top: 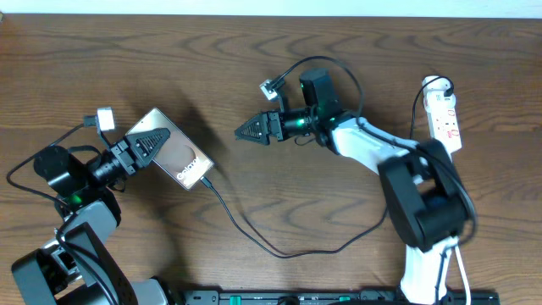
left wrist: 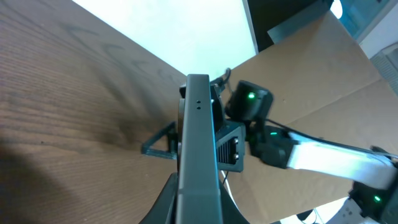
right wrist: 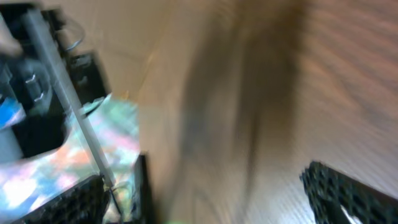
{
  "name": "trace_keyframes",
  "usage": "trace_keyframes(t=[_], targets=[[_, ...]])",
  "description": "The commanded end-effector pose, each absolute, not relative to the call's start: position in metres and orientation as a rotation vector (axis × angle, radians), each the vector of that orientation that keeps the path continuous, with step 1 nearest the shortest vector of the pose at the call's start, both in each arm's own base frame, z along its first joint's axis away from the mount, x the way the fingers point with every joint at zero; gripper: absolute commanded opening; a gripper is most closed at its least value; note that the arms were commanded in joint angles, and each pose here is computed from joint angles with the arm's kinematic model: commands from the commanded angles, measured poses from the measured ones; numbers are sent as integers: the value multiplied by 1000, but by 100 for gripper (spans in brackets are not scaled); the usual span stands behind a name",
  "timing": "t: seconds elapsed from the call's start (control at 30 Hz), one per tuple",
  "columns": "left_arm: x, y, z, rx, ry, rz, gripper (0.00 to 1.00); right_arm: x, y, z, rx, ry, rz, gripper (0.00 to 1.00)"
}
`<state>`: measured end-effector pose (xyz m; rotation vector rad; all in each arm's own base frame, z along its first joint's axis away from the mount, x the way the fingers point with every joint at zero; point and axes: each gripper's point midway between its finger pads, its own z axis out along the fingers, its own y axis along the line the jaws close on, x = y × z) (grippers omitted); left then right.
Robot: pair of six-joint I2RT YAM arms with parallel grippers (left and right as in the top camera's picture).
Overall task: Plug charger to phone and switch on socket
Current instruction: 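Open the right gripper and raise it away from the phone, then lower the phone toward the table with the left gripper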
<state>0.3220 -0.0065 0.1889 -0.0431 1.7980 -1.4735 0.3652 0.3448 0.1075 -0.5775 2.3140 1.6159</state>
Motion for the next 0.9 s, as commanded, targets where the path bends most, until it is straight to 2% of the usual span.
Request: trace_keyframes(t=[0.0, 0.2, 0.47, 0.67, 0.87], targets=[[321, -6, 191, -50, 1799, -1484, 8, 396, 319, 135, -560, 2286, 1191, 99], [335, 6, 175, -284, 1823, -1479, 7, 397, 274, 177, -434, 2321, 857, 99], [343, 22, 127, -599, 1915, -1376, 7, 398, 251, 242, -390, 2164, 725, 99], [338, 35, 87, -880, 1998, -1270, 8, 392, 252, 239, -322, 2211, 782, 99], [327, 48, 53, -1090, 2078, -1116, 7, 367, 267, 229, -397, 2283, 888, 99]])
